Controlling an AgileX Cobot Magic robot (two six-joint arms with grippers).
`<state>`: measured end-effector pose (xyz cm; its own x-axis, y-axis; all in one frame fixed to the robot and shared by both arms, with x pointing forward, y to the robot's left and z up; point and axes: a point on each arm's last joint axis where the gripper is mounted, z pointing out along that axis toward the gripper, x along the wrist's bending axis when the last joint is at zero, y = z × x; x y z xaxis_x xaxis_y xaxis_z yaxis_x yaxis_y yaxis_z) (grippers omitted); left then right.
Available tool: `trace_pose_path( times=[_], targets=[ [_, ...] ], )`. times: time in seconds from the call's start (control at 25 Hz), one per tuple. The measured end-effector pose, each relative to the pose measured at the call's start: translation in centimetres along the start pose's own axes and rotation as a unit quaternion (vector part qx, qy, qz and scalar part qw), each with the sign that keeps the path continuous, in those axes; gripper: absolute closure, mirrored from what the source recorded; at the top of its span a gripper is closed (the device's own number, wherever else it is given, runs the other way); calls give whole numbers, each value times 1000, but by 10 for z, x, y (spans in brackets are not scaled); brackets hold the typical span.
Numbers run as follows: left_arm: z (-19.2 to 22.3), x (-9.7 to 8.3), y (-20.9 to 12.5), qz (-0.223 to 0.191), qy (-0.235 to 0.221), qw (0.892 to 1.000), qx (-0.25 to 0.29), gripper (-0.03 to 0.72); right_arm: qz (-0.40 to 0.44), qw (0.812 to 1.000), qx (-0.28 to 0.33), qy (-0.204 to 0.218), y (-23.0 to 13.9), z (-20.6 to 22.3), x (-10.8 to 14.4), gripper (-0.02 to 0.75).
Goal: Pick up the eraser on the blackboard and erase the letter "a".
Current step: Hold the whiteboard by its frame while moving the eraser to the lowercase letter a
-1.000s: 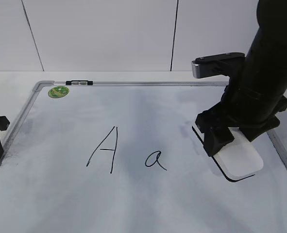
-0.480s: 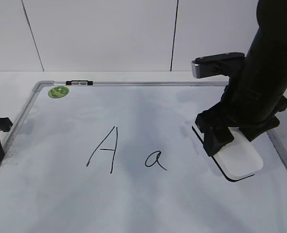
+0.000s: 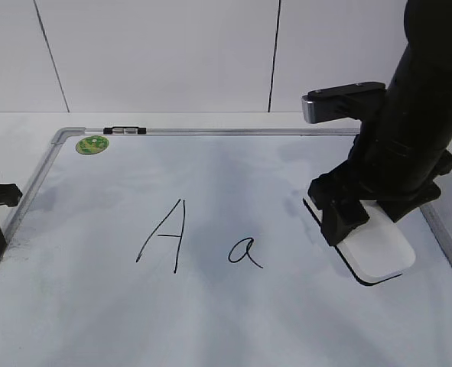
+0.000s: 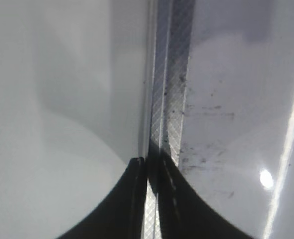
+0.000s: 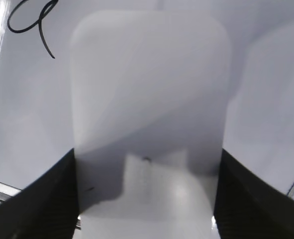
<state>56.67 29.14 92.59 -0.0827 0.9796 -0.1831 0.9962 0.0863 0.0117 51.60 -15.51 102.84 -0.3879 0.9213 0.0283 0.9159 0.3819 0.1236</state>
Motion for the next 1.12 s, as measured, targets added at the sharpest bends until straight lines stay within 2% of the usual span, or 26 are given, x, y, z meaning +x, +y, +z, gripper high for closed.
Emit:
trace_pose_path(
  times=[0.52,0.88,1.12],
  targets=[
    [0,0,0,1,-2,1000,0,638,-3,998,61,-8,11,46,1,177],
    [0,-1,0,0,-3,1000,0,638,-75,996,38,-27,30,46,43,177],
    [0,-1,0,-1,-5,1000,0,638,-77,996,35,-28,43,49,48,177]
  ],
)
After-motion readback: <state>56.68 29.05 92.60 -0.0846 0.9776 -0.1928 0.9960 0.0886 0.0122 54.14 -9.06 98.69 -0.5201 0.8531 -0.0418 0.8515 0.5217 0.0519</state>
